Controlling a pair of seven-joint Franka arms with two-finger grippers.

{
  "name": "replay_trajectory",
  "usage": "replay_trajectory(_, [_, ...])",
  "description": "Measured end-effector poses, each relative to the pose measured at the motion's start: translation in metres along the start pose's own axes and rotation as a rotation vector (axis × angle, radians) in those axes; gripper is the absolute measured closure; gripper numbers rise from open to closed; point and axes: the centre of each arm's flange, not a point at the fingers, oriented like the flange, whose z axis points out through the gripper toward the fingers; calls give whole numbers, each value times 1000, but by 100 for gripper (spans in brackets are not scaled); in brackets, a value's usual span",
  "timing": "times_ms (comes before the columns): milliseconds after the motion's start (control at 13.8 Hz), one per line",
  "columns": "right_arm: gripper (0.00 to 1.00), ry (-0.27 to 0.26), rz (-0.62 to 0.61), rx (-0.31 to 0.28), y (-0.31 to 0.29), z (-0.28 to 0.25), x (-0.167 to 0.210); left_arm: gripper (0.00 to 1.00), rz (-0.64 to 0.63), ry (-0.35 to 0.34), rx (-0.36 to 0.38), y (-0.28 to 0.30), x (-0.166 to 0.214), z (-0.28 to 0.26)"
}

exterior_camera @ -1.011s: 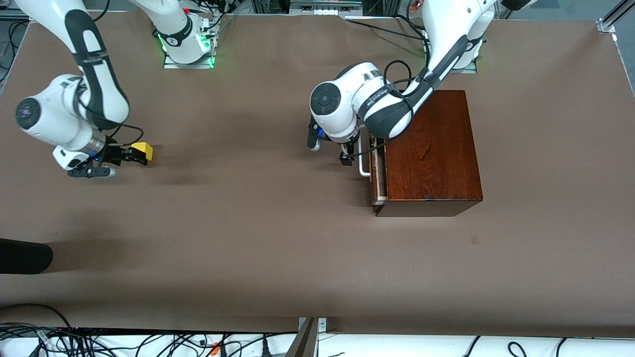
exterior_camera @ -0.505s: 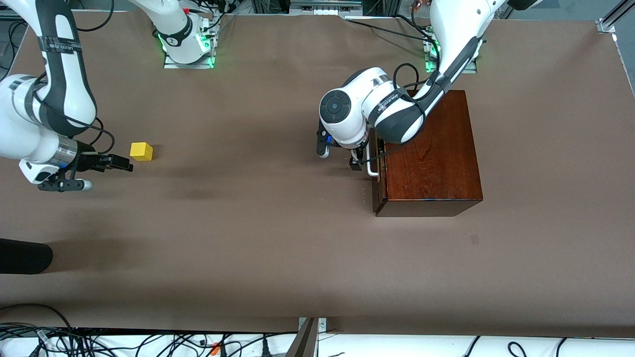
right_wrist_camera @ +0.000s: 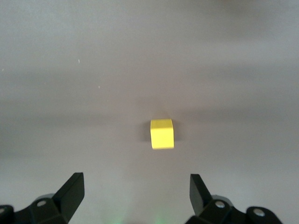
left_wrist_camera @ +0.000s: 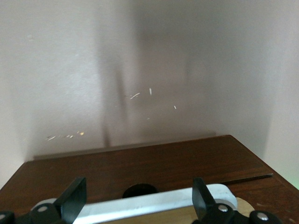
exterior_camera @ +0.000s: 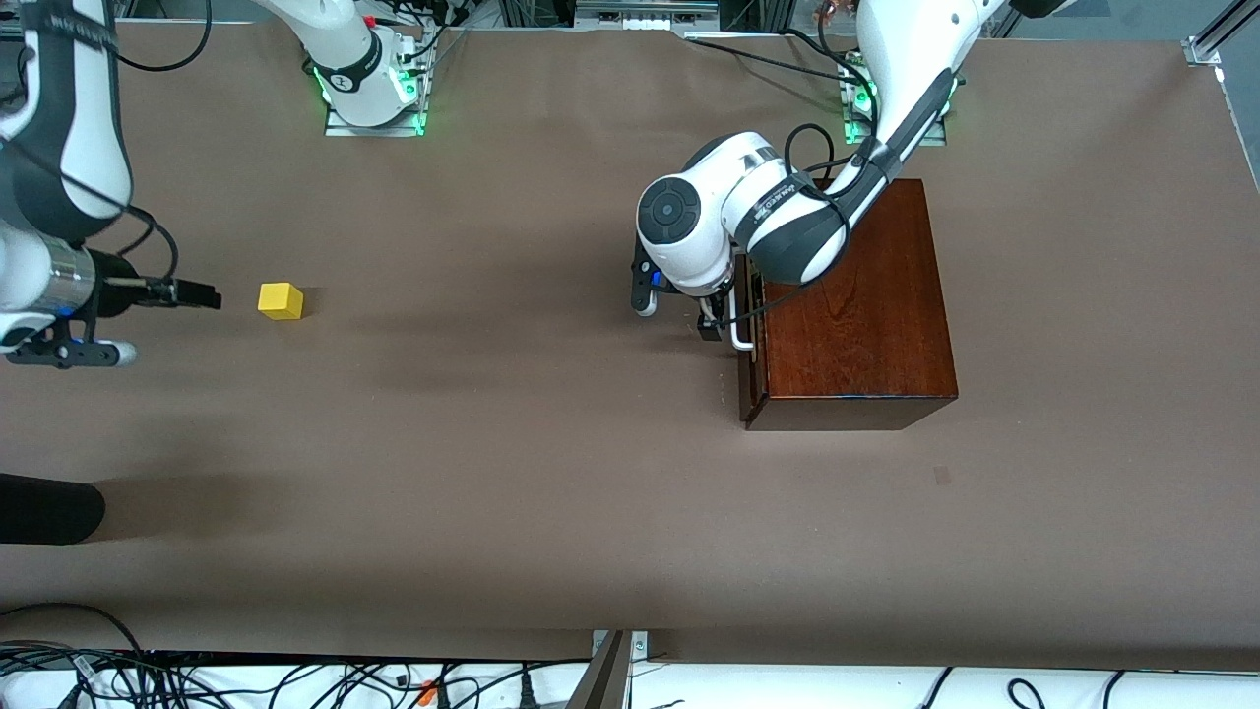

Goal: Open drawer, take yellow block, close drawer
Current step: 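Open the right gripper and withdraw while the left gripper shuts the drawer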

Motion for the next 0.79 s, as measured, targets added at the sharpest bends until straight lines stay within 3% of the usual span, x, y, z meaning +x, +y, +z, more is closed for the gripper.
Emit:
replay_trajectory(217, [0, 39, -23, -24, -26, -48, -26, 0, -168, 41, 38, 9, -4, -40])
replay_trajectory(433, [0, 98, -56, -46, -39, -83, -52, 0, -377, 108, 23, 20, -21, -96])
replay_trajectory(794, [0, 156, -43, -31, -28, -114, -81, 0, -675, 70, -5, 4, -122, -188])
